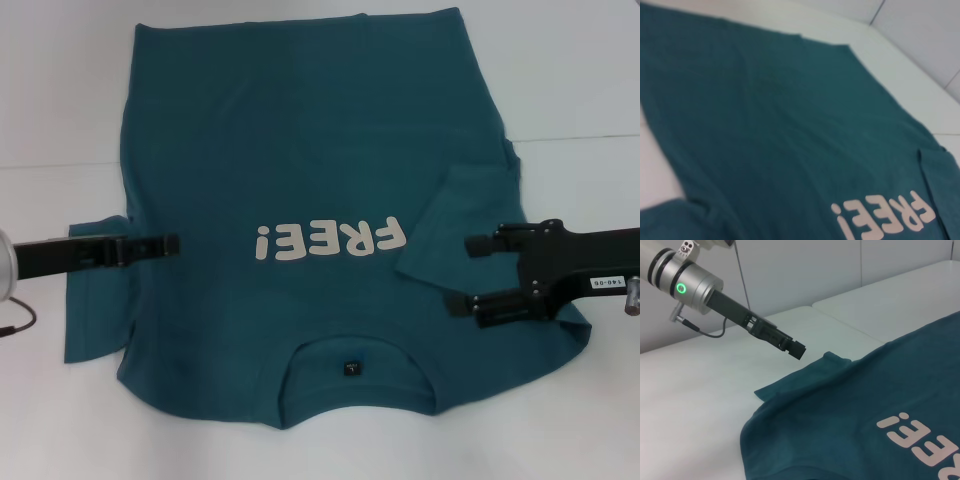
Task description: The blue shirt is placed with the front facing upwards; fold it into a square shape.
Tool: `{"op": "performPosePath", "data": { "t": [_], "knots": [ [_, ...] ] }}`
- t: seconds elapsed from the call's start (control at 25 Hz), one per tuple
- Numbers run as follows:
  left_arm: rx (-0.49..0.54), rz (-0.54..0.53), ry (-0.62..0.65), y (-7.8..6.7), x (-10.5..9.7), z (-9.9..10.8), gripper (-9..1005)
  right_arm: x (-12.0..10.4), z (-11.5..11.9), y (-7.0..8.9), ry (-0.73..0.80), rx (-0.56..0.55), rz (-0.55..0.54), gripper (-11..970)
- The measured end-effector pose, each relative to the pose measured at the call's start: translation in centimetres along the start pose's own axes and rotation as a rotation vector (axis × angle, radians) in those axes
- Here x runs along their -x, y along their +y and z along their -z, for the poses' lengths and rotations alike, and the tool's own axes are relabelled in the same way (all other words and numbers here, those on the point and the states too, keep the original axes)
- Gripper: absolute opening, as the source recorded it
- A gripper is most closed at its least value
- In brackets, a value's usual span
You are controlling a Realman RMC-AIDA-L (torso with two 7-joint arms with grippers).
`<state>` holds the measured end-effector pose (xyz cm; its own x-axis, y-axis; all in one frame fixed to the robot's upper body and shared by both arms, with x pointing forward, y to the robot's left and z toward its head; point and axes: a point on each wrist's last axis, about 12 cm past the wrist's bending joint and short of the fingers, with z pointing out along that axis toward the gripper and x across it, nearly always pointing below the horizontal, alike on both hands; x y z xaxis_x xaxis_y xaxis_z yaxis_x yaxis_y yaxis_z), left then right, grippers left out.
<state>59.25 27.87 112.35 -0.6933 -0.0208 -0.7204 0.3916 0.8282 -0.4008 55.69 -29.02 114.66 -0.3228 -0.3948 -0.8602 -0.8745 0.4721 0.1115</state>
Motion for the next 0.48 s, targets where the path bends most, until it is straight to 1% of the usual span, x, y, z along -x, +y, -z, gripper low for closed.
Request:
{"op": "performPosePath", "data": {
  "t": [0.24, 0.28, 0.32, 0.48],
  "knots": [
    [0.072, 0.099, 0.084, 0.3, 0.2, 0.9, 907, -0.4, -0.3, 0.1, -0.028, 0.013, -0.016, 945],
    [0.072, 0.099, 0.084, 0.3, 0.2, 0.9, 907, -0.4, -0.3, 0.2, -0.034, 0.016, -0.015, 945],
    [0.104, 0.121, 0.094, 0.6, 0.3, 1.1, 907, -0.4, -0.4, 0.2, -0.041, 0.021, -0.014, 945],
    [0.148, 0.152, 0.106, 0.9, 0.2, 1.4, 907, -0.5, -0.8, 0.4, -0.065, 0.042, -0.004, 945]
  ]
}}
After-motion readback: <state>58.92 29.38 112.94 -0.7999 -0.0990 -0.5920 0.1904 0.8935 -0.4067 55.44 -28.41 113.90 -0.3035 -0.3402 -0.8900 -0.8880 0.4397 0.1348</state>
